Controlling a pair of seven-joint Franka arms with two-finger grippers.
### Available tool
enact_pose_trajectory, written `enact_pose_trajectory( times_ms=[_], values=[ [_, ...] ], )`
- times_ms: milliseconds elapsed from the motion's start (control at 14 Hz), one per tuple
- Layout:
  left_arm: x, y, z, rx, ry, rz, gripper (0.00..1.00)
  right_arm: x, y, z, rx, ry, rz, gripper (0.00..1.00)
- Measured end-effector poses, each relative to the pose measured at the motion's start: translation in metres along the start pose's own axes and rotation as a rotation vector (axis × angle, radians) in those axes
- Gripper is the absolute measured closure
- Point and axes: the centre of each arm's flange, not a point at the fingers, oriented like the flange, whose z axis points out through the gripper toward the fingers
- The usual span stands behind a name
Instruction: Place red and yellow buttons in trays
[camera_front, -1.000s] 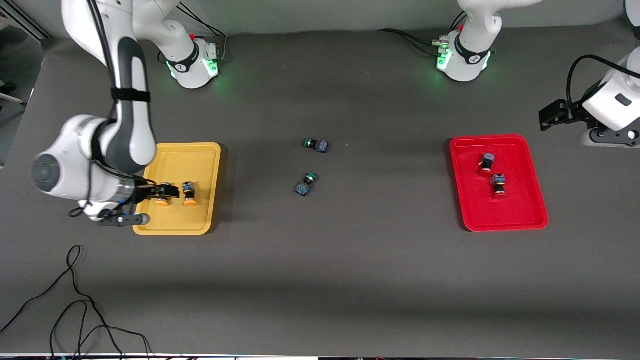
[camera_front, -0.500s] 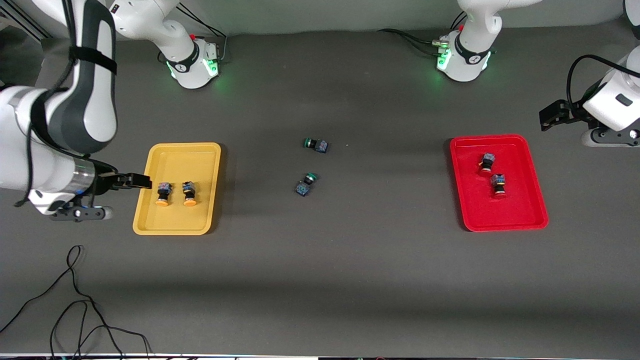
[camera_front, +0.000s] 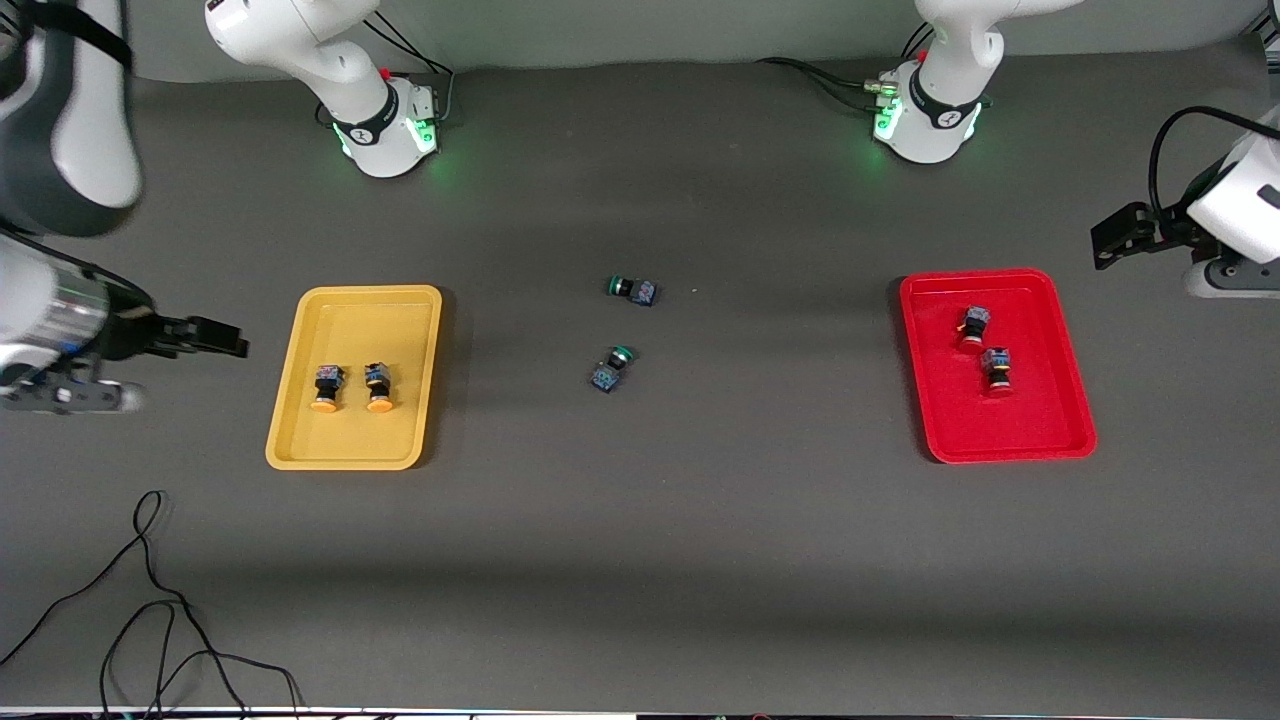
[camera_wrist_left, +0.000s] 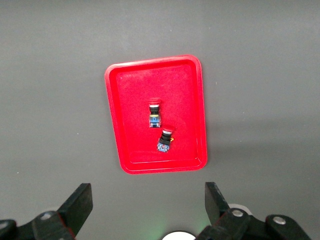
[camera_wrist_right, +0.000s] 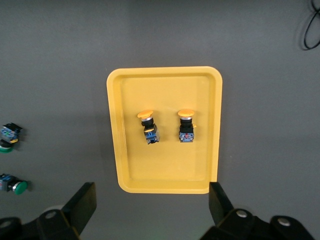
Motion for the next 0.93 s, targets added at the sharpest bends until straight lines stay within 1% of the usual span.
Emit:
enact_pose_trajectory(
  times_ms=[214,571,714,929],
  values=[
    [0.003,-0.005,0.01,-0.002,-0.017,-0.009,0.0,-0.009,0.009,-0.017,-0.015,0.027,-0.016,0.0],
    [0.007,-0.006,0.005,-0.003,-0.001,-0.009,0.0,-0.016,0.012,-0.034,-0.024,0.059,-0.015,0.0],
    [0.009,-0.006,0.006,-0.004,-0.003,-0.009,0.0,-0.021,0.012,-0.043,-0.024,0.076,-0.015,0.0],
    [0.01,-0.004,0.005,-0.004,-0.002,-0.006,0.0,-0.023,0.01,-0.048,-0.024,0.089,-0.014,0.0]
  ],
)
